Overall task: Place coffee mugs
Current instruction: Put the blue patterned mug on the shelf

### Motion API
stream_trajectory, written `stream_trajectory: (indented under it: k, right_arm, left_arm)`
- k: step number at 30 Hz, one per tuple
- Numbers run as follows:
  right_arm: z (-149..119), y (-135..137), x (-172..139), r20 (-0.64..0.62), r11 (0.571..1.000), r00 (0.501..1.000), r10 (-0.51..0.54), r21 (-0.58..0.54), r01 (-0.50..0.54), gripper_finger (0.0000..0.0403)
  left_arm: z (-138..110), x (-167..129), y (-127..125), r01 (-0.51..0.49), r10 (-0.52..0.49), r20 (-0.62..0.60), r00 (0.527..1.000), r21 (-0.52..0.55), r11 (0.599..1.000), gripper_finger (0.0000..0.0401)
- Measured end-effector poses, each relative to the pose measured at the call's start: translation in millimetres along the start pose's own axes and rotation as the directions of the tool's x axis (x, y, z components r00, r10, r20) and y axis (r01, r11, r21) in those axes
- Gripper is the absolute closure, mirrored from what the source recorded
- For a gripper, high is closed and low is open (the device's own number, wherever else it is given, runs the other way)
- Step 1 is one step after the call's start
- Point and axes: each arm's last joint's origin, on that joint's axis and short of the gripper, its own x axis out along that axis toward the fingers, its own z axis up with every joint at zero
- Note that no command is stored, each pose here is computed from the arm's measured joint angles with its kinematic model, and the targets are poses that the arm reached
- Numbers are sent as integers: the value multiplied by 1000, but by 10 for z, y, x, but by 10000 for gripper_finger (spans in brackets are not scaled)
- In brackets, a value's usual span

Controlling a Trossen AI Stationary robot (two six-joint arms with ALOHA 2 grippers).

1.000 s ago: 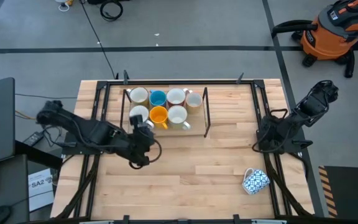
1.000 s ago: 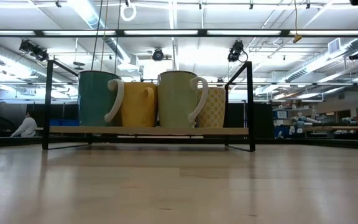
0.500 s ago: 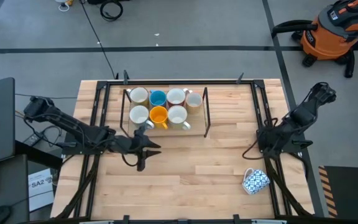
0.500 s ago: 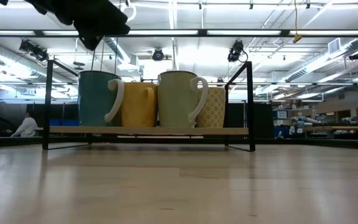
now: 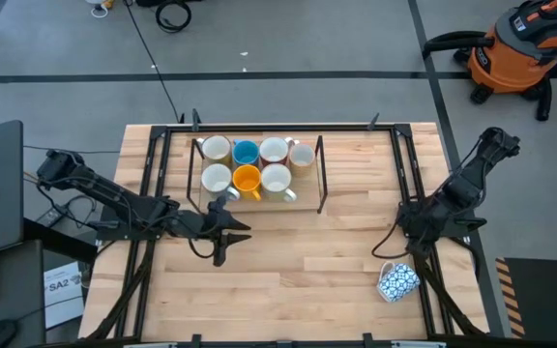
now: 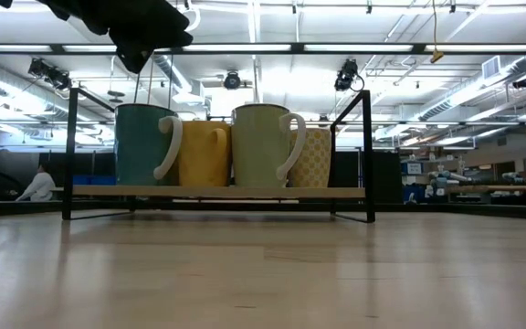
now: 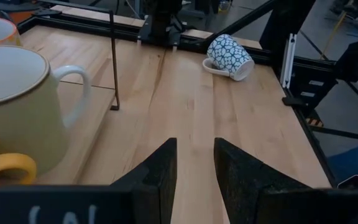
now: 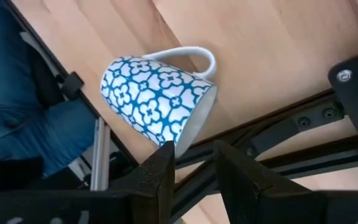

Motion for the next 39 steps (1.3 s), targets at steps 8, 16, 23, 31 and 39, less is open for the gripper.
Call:
stream_trajectory:
  k: [8, 16, 23, 31, 39]
  right_arm:
    - [-27, 93, 116, -24, 997, 998, -66, -42, 65, 284]
    - [-18, 126, 175, -20, 993, 994, -109, -41, 108, 279]
    - [-7, 149, 216, -23, 990, 990, -137, -28, 136, 235]
    - [-4, 198, 296, -56, 985, 983, -174, -16, 173, 169]
    - [-63, 348, 497, -73, 994, 992, -107, -41, 105, 162]
  left_arm:
    - [-1, 0, 0, 0, 0, -1, 1000, 0, 1000, 290]
    - [-2, 1, 0, 0, 0, -1, 1000, 0, 1000, 290]
    - [-2, 1, 0, -1, 1, -2, 1000, 0, 1000, 289]
    - [-2, 1, 0, -1, 1, -2, 1000, 0, 1000, 289]
    - [-3, 1, 0, -1, 1, -2, 1000, 0, 1000, 289]
